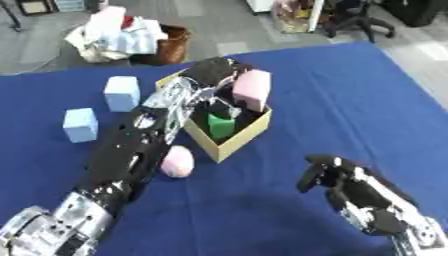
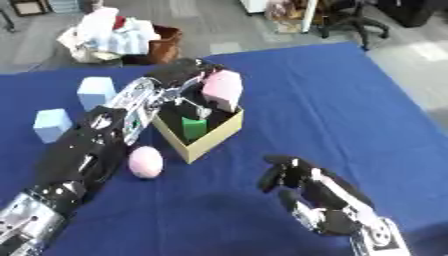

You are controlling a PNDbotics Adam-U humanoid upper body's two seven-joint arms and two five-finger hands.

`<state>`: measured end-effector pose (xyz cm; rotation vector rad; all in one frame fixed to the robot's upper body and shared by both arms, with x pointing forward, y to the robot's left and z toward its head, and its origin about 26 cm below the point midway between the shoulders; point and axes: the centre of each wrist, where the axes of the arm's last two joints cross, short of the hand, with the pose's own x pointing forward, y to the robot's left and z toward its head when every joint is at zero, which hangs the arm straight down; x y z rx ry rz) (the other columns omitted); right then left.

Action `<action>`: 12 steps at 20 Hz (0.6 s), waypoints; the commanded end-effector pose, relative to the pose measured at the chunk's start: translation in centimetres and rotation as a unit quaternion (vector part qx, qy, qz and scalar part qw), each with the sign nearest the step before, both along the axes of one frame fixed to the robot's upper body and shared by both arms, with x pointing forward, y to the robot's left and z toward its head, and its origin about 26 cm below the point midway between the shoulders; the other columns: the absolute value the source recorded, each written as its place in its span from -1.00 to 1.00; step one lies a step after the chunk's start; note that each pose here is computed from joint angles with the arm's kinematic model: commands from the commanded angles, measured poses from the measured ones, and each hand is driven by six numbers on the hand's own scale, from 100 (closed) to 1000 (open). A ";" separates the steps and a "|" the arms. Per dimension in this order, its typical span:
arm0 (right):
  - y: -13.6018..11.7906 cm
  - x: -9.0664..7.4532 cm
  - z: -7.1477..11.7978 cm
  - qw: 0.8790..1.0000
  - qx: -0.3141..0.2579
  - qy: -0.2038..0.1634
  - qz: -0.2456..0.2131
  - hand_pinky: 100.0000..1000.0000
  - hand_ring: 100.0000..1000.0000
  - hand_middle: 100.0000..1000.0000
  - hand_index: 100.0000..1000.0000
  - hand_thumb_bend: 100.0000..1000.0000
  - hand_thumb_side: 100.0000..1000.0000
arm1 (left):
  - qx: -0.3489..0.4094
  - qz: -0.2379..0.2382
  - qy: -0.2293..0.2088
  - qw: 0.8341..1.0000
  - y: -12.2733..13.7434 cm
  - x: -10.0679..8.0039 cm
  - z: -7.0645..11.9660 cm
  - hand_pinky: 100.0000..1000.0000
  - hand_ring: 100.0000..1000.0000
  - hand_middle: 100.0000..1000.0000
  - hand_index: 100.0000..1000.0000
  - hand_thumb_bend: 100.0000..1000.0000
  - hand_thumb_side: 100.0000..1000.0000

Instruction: Pick up objects on the table and place them in the box.

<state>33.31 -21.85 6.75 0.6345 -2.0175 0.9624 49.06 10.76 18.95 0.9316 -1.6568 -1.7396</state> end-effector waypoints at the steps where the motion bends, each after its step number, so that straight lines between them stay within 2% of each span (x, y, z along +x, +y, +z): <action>1: 0.0 0.1 0.6 1.000 0.002 -0.016 0.005 0.28 0.35 0.22 0.80 -1.00 -0.24 | 0.020 -0.002 -0.005 1.000 0.6 0.2 1.8 0.71 0.61 0.70 0.84 -0.78 -0.32; 2: 0.0 0.1 0.6 1.000 0.002 -0.016 0.005 0.28 0.35 0.22 0.80 -1.00 -0.24 | 0.025 -0.003 -0.004 1.000 0.6 0.1 2.1 0.74 0.65 0.75 0.86 -0.72 -0.15; 4: 0.0 0.1 0.6 1.000 0.002 -0.016 0.005 0.28 0.35 0.22 0.80 -1.00 -0.24 | 0.031 -0.004 -0.006 1.000 0.7 0.1 2.5 0.77 0.68 0.80 0.88 -0.62 0.01; 6: 0.0 0.1 0.5 1.000 0.002 -0.015 0.004 0.28 0.35 0.22 0.80 -1.00 -0.24 | 0.035 -0.005 -0.011 0.999 0.8 0.0 2.8 0.81 0.72 0.84 0.90 -0.43 0.16; 10: 0.0 0.1 0.5 1.000 0.002 -0.015 0.004 0.28 0.35 0.22 0.80 -1.00 -0.24 | 0.045 -0.003 -0.018 0.999 0.9 0.0 3.2 0.83 0.74 0.86 0.92 -0.31 0.20; 11: 0.0 0.1 0.5 1.000 0.002 -0.015 0.003 0.28 0.35 0.22 0.80 -1.00 -0.24 | 0.045 -0.002 -0.020 0.999 0.9 0.0 3.3 0.82 0.74 0.86 0.92 -0.28 0.11; 12: 0.0 0.1 0.5 1.000 0.002 -0.015 0.003 0.28 0.35 0.22 0.80 -1.00 -0.24 | 0.046 -0.001 -0.023 0.999 0.9 0.0 3.3 0.83 0.75 0.87 0.92 -0.27 0.14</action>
